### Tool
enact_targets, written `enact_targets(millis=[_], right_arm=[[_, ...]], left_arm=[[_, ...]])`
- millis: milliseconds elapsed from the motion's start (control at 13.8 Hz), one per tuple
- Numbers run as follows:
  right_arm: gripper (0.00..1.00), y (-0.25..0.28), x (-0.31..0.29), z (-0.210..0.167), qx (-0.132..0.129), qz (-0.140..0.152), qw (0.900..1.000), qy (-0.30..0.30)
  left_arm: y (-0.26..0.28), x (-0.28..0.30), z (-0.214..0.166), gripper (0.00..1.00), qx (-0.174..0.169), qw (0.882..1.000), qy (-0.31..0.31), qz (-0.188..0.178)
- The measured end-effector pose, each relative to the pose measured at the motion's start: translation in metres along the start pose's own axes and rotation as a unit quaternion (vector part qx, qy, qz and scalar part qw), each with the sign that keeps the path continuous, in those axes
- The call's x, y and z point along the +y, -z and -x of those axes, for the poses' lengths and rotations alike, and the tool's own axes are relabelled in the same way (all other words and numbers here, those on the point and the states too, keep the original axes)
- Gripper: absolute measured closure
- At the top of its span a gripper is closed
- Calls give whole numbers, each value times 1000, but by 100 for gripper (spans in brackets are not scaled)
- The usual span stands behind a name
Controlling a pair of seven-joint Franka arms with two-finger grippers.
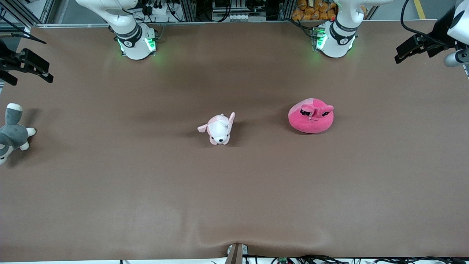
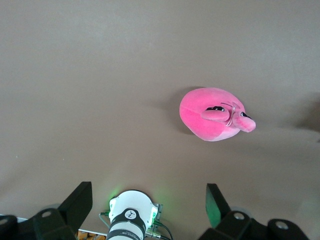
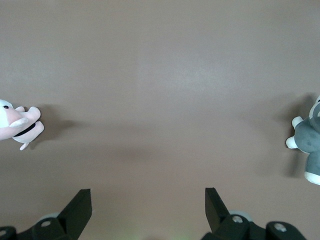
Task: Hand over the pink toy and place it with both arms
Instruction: 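Move the left gripper toward the pink plush toy's snout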
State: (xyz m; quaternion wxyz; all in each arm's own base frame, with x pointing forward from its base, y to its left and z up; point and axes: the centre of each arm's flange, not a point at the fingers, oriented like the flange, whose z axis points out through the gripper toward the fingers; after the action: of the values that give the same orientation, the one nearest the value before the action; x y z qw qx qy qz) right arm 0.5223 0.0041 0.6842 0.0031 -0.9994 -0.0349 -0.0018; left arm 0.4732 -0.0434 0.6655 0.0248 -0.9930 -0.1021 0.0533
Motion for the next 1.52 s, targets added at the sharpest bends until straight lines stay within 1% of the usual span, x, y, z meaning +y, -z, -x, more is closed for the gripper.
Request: enact_targets(millis=[508, 1161, 1306, 1524], right_arm=[[0, 0, 0, 0, 0, 0, 1000, 0], [0, 0, 1, 0, -1, 0, 1000, 0], [0, 0, 1, 0, -1, 0, 1000, 0], [0, -1, 1, 0, -1, 0, 1000, -1]], left_arm=[[-36, -6, -13, 0, -22, 998, 52, -6], [-96, 8, -26, 0, -22, 998, 50, -9], [-112, 13, -28, 0, -21, 997, 68, -10], [-138, 17, -33, 0, -41, 993, 108, -11]])
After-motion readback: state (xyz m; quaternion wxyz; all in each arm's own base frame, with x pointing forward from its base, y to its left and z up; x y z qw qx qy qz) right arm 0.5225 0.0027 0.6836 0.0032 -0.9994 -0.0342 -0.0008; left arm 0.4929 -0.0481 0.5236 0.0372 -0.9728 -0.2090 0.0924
